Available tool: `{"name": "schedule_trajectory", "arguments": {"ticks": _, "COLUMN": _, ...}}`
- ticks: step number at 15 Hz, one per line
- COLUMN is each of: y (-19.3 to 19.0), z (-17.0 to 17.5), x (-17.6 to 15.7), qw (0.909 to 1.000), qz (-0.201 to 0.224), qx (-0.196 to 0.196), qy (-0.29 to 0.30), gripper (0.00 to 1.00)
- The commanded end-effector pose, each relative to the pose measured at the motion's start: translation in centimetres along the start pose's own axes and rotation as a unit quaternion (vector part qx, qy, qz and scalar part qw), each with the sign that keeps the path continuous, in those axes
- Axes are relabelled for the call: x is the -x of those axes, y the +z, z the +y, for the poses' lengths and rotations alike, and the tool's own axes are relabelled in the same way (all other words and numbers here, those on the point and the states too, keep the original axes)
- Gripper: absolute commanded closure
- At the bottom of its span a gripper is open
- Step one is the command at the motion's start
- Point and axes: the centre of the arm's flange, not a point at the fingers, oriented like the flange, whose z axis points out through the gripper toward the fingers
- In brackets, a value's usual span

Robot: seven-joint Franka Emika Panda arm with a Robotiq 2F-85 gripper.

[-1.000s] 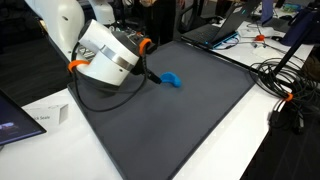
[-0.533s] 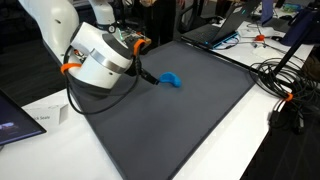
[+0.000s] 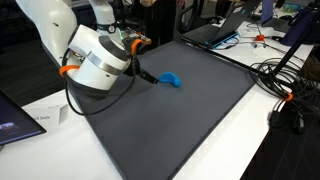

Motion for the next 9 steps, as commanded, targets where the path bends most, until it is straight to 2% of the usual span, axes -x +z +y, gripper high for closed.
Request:
{"name": "schedule_trajectory", "arguments": {"ticks": 1, "y": -2.8, "z": -0.4, "x": -0.5, "qw": 0.9998, "qz": 0.001, "qx": 0.004, "qy": -0.021, "gripper": 0.0}}
{"name": "schedule_trajectory", "arguments": {"ticks": 6, "y": -3.7, "z": 0.4, "x": 1.5, "qw": 0.9972, "qz": 0.05, "qx": 0.008, "qy": -0.054, "gripper": 0.0}}
{"name": "schedule_trajectory", "arguments": {"ticks": 9, "y": -4.3, "z": 0.9, "x": 3.7, "qw": 0.9919, "qz": 0.087, "qx": 0.029, "qy": -0.088, "gripper": 0.0}}
